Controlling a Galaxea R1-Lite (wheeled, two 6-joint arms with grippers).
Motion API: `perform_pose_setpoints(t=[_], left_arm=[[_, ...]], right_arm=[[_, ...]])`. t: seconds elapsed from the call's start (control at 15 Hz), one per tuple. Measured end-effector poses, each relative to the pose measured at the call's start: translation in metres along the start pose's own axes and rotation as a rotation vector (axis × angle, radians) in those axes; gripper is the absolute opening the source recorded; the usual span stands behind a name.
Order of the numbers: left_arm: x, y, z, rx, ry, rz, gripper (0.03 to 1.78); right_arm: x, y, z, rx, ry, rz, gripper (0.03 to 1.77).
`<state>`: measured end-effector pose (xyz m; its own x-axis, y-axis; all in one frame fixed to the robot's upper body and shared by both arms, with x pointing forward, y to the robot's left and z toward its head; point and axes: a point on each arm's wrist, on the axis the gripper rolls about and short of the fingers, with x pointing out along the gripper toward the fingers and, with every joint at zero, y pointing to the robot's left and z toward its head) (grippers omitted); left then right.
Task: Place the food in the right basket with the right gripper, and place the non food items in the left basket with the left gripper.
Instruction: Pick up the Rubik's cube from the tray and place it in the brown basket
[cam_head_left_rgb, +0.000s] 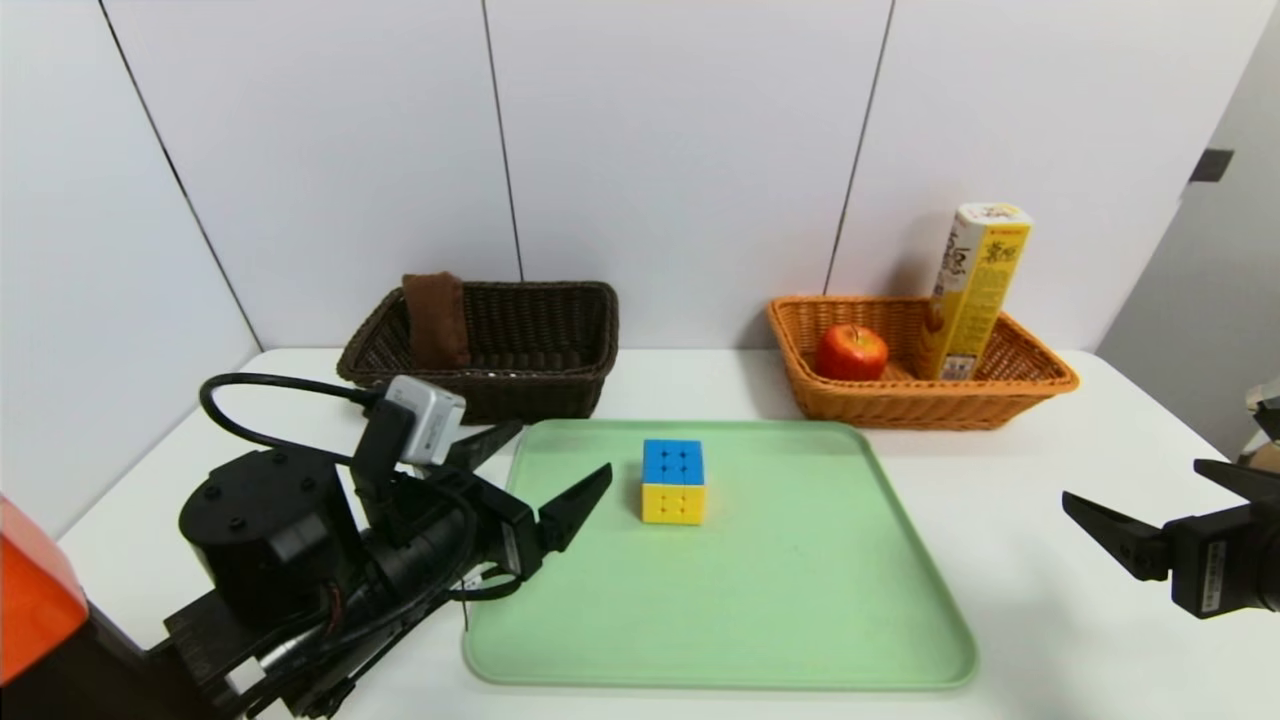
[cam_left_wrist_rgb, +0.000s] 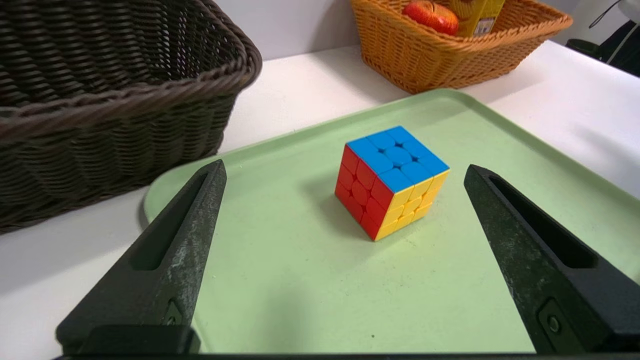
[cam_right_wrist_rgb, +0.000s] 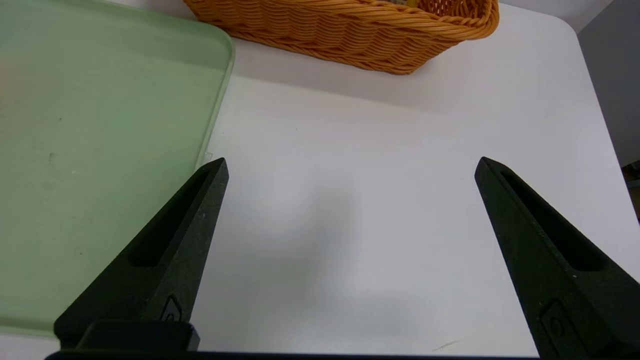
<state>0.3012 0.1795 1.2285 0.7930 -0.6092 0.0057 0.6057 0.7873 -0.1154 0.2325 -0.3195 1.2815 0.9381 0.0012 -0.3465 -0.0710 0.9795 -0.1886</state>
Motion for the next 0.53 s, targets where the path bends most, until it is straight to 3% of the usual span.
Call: perform_pose_setpoints(t=[0.53], left_arm=[[0.023,-0.016,-0.025,0.015,0.070,-0.050,1.69]], right_arm=[[0.000,0.001,-0.003,0.000,0.013,0.002,1.70]])
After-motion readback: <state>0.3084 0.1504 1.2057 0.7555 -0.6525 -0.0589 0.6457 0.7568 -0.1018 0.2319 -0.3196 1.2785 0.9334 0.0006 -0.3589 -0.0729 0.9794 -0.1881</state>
